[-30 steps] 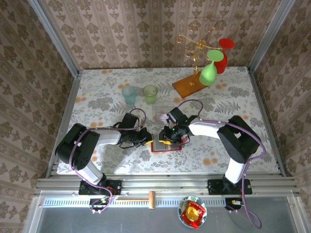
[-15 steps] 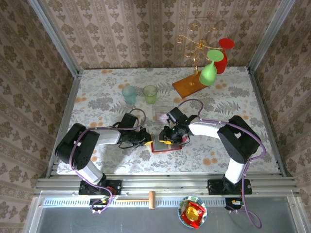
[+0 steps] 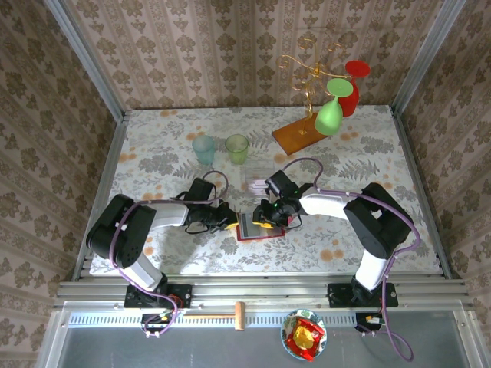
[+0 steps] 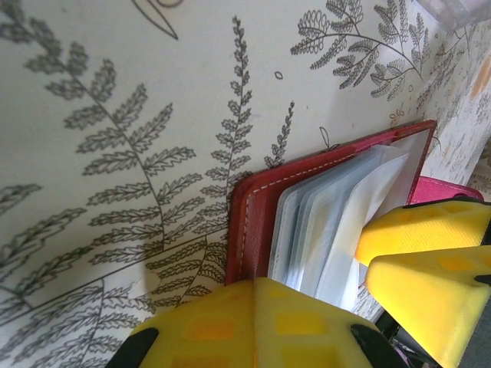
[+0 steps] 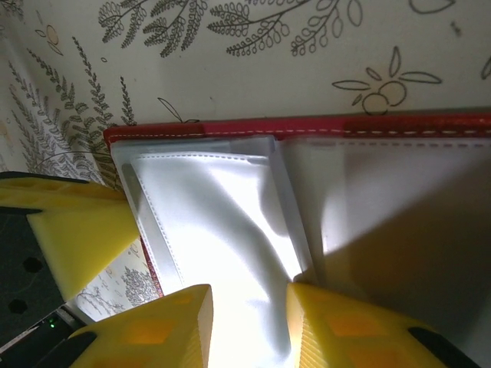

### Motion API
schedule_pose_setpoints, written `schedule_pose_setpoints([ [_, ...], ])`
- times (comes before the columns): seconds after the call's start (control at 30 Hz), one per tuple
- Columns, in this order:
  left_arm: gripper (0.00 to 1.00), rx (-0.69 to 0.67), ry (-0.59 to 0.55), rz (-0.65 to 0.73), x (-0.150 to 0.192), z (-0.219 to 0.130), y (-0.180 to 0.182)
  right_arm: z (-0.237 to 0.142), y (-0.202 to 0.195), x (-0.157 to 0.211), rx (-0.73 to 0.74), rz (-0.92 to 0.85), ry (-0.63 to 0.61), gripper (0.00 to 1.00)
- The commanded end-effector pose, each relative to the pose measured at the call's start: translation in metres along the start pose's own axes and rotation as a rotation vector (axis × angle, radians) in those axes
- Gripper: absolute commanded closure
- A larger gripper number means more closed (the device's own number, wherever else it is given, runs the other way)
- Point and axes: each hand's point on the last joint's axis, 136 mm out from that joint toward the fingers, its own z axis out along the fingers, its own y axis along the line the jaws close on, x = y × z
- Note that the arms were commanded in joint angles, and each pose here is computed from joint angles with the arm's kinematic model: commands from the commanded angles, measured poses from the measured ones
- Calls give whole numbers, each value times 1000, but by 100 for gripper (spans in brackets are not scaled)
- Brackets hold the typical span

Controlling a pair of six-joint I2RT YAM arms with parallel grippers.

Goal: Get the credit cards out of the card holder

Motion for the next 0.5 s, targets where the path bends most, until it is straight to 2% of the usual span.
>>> schedule_pose_setpoints([
  [0.0,90,-42,2,-7,0,-4,6,-2,-2,2,-24,32,4,66],
  [0.17,86,-22,-20,23,-6,-15,-14,-3,-1,0,-73,54,2,66],
  [0.47,67,19,-26,63,-2,-13,-51,1,0,0,-164,102,25,67],
])
